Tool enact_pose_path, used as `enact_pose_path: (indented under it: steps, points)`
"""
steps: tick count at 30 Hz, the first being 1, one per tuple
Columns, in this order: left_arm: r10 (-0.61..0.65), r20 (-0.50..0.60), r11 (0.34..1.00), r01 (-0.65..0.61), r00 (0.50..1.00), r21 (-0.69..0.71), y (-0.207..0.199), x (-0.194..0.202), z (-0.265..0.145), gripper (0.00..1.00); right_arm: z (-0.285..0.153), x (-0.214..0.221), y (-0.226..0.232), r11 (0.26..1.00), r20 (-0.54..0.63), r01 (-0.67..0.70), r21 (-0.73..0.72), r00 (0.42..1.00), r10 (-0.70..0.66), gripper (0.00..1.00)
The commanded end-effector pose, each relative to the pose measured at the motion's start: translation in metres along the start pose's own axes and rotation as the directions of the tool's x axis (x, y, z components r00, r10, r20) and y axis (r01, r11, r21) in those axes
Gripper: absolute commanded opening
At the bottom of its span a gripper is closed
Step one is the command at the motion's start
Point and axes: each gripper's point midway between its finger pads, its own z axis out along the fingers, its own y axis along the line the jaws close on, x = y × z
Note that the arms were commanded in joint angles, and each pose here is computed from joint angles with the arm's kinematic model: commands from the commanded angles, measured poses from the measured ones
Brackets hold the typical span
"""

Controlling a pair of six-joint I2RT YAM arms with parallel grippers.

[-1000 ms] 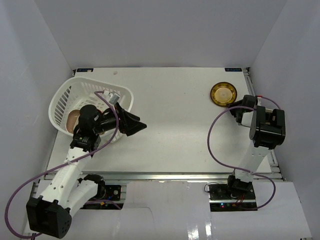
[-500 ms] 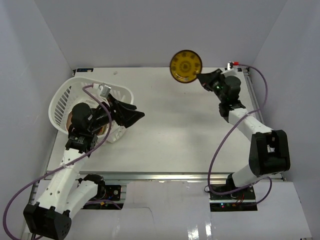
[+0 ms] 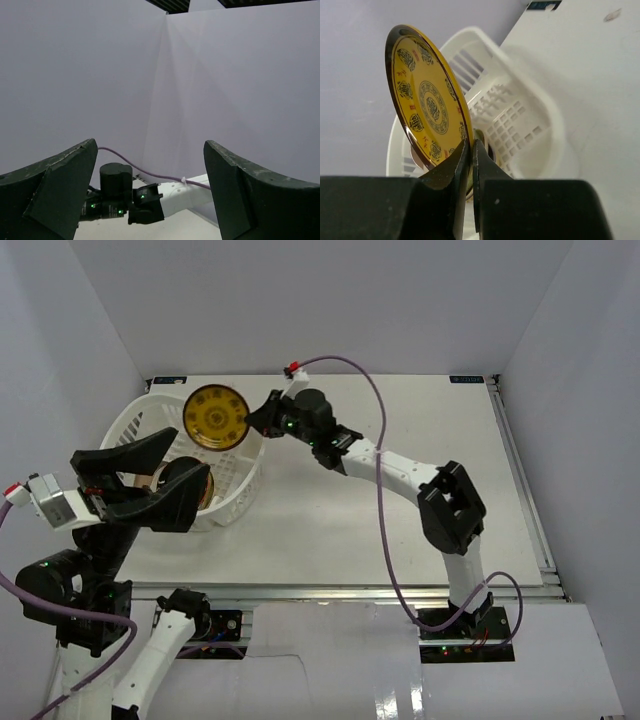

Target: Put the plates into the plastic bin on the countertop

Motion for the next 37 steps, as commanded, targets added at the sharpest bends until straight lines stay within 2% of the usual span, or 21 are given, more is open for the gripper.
enact_pose_path:
  steps: [1, 4, 6, 7, 10, 11, 13, 14, 16, 17, 19, 20, 21, 22, 23, 24, 26, 27, 29, 31, 37]
  points:
    - [-0.042, -0.109, 0.974, 0.017, 0.993, -0.227, 0.054, 0.039, 0.0, 0.98, 0.024, 0.021, 0.06, 0.995, -0.029, 0.072, -0.065, 0.997, -0.074, 0.08]
    - [-0.057, -0.139, 0.966, 0.019, 0.989, -0.259, 0.062, 0.051, -0.003, 0.98, 0.04, 0.056, 0.079, 0.994, -0.079, 0.087, -0.064, 0.993, -0.092, 0.12]
    - [-0.066, -0.158, 0.962, 0.021, 0.985, -0.273, 0.066, 0.058, -0.005, 0.98, 0.045, 0.079, 0.087, 0.993, -0.122, 0.089, -0.081, 0.988, -0.098, 0.3]
    - [-0.066, -0.16, 0.961, 0.019, 0.985, -0.277, 0.067, 0.059, -0.006, 0.98, 0.048, 0.073, 0.096, 0.991, -0.112, 0.095, -0.097, 0.988, -0.106, 0.54]
    - [-0.076, -0.18, 0.95, 0.016, 0.981, -0.311, 0.074, 0.065, -0.006, 0.98, 0.043, 0.058, 0.1, 0.99, -0.098, 0.116, -0.086, 0.987, -0.124, 0.75]
    - [-0.078, -0.181, 0.945, 0.015, 0.98, -0.327, 0.077, 0.066, -0.007, 0.98, 0.04, 0.056, 0.089, 0.989, -0.091, 0.136, -0.052, 0.986, -0.14, 0.78]
    - [-0.088, -0.192, 0.939, 0.017, 0.977, -0.343, 0.082, 0.07, -0.006, 0.98, 0.022, 0.016, 0.096, 0.989, -0.014, 0.137, -0.063, 0.99, -0.138, 0.78]
    - [-0.091, -0.191, 0.933, 0.017, 0.977, -0.358, 0.085, 0.071, -0.006, 0.98, 0.015, 0.026, 0.079, 0.99, -0.041, 0.133, -0.046, 0.99, -0.135, 0.78]
    - [-0.107, -0.21, 0.931, 0.024, 0.972, -0.365, 0.088, 0.077, -0.004, 0.98, -0.012, -0.017, 0.085, 0.989, 0.054, 0.13, -0.069, 0.99, -0.126, 0.77]
    - [-0.118, -0.215, 0.928, 0.031, 0.97, -0.371, 0.09, 0.08, -0.003, 0.98, -0.022, 0.002, 0.058, 0.992, 0.014, 0.126, -0.028, 0.992, -0.126, 0.77]
    - [-0.138, -0.23, 0.929, 0.045, 0.963, -0.367, 0.091, 0.087, -0.003, 0.98, -0.056, -0.029, 0.048, 0.992, 0.078, 0.129, -0.006, 0.989, -0.128, 0.77]
    - [-0.152, -0.24, 0.927, 0.053, 0.959, -0.372, 0.092, 0.093, -0.003, 0.98, -0.071, -0.006, 0.016, 0.991, 0.038, 0.126, 0.047, 0.991, -0.128, 0.77]
    - [-0.164, -0.261, 0.927, 0.058, 0.951, -0.371, 0.093, 0.1, -0.004, 0.98, -0.097, -0.031, 0.011, 0.988, 0.096, 0.139, 0.061, 0.985, -0.144, 0.78]
    - [-0.174, -0.276, 0.926, 0.061, 0.945, -0.373, 0.094, 0.106, -0.005, 0.98, -0.113, -0.032, -0.001, 0.986, 0.105, 0.141, 0.084, 0.983, -0.15, 1.0]
    - [-0.197, -0.309, 0.92, 0.067, 0.93, -0.387, 0.099, 0.122, -0.01, 0.98, -0.142, -0.058, -0.006, 0.983, 0.178, 0.141, 0.118, 0.971, -0.161, 0.9]
    - [-0.213, -0.33, 0.918, 0.073, 0.92, -0.39, 0.1, 0.131, -0.014, 0.98, -0.159, -0.031, -0.038, 0.968, 0.125, 0.17, 0.185, 0.973, -0.195, 0.9]
    - [-0.259, -0.384, 0.91, 0.091, 0.886, -0.405, 0.104, 0.161, -0.027, 0.98, -0.204, -0.047, -0.049, 0.938, 0.184, 0.2, 0.284, 0.949, -0.257, 0.9]
    - [-0.277, -0.41, 0.914, 0.106, 0.869, -0.392, 0.101, 0.172, -0.033, 0.98, -0.222, -0.028, -0.075, 0.904, 0.143, 0.223, 0.365, 0.946, -0.291, 0.9]
    - [-0.318, -0.461, 0.905, 0.121, 0.828, -0.407, 0.104, 0.201, -0.048, 0.98, -0.266, -0.044, -0.083, 0.862, 0.222, 0.185, 0.471, 0.921, -0.319, 0.9]
    - [-0.333, -0.494, 0.908, 0.133, 0.803, -0.396, 0.101, 0.214, -0.057, 0.98, -0.296, -0.024, -0.107, 0.812, 0.183, 0.199, 0.549, 0.919, -0.349, 0.9]
    - [-0.364, -0.514, 0.915, 0.193, 0.777, -0.355, 0.092, 0.23, -0.061, 0.98, -0.354, -0.033, -0.101, 0.838, 0.375, 0.114, 0.533, 0.857, -0.355, 0.9]
